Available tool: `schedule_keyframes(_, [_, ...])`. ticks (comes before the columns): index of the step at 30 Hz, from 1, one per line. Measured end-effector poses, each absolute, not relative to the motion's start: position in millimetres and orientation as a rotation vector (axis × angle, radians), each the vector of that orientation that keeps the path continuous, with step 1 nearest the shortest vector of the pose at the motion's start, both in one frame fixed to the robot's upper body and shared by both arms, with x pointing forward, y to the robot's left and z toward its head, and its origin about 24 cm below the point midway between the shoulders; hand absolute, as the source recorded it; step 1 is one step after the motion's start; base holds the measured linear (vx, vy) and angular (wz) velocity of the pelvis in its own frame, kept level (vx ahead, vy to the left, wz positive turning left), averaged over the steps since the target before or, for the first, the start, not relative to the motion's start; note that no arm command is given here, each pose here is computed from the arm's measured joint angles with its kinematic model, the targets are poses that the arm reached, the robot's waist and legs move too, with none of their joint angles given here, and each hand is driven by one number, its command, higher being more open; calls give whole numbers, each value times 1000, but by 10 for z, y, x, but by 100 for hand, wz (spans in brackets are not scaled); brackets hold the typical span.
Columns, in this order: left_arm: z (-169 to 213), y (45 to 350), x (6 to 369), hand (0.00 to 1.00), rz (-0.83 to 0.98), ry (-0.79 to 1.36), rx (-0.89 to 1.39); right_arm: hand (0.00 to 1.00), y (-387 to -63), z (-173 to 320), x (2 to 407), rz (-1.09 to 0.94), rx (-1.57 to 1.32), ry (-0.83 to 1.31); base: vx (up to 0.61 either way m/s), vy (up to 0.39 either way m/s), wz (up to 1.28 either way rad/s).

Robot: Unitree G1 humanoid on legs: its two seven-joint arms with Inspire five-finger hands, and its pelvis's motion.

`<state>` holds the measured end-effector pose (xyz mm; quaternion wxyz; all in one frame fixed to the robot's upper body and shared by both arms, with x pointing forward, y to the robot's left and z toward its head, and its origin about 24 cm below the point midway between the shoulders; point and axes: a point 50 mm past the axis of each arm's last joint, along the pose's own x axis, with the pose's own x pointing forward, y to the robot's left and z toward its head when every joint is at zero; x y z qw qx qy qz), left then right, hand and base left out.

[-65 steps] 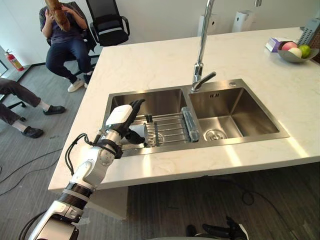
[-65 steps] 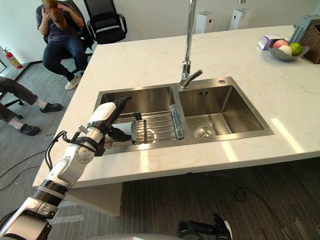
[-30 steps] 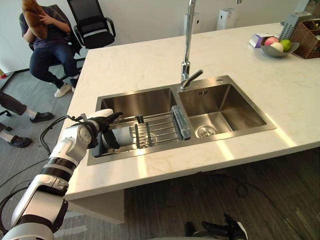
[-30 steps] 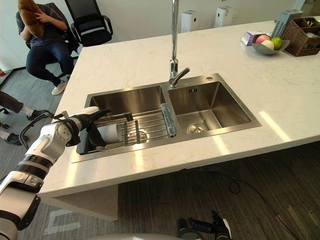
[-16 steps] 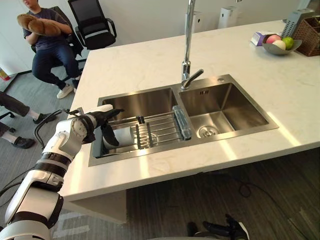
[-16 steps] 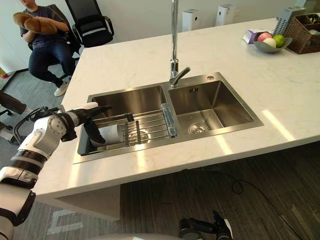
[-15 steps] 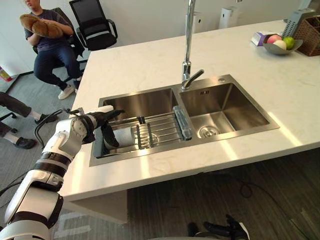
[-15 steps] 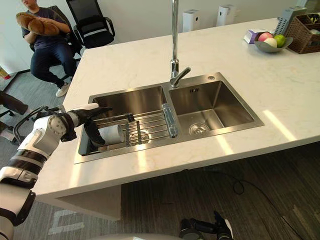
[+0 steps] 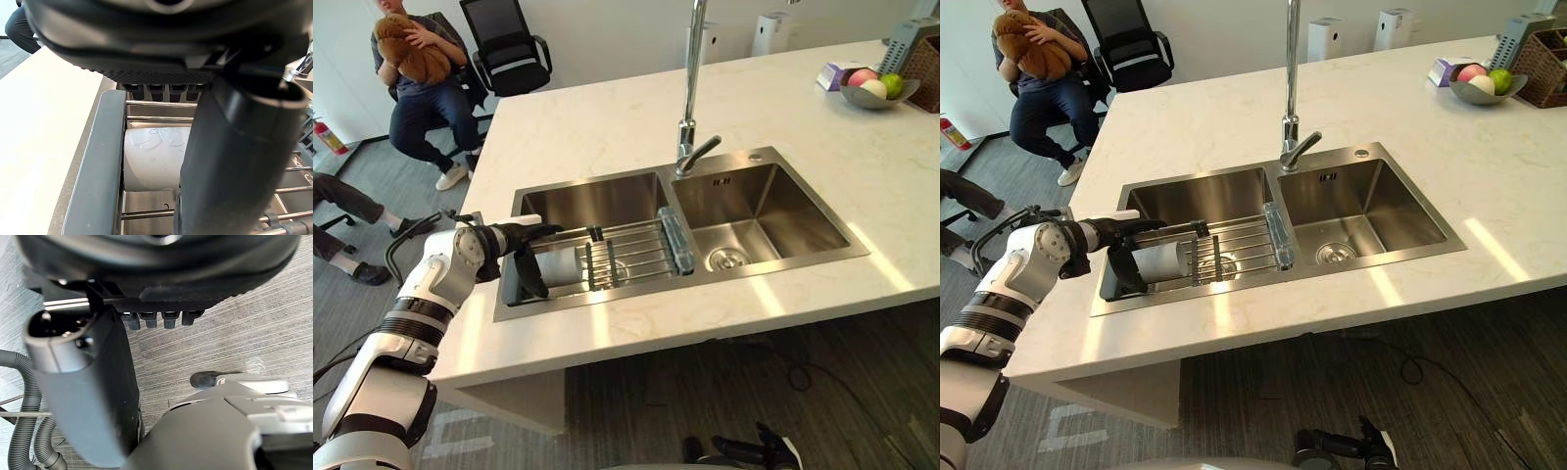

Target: Walk over to the sink, pick up the cup, carry it to the dishwasher, place the cup inside the dishwasher, then close the dishwasher door

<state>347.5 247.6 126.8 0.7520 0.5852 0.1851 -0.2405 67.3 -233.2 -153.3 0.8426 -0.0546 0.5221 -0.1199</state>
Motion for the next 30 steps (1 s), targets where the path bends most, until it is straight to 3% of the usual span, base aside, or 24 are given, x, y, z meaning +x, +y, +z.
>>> schedule_keyframes(16, [1040,2294,3442,100,-517,330,1284,100,-2328,-1540,675,-248,-118,1109,0,0,-1])
schedule_keyframes(30, [828,2334,3443,100,-502,431,1289,100,-2311,-1547,686,-233,-114,1112,-5,2,-3])
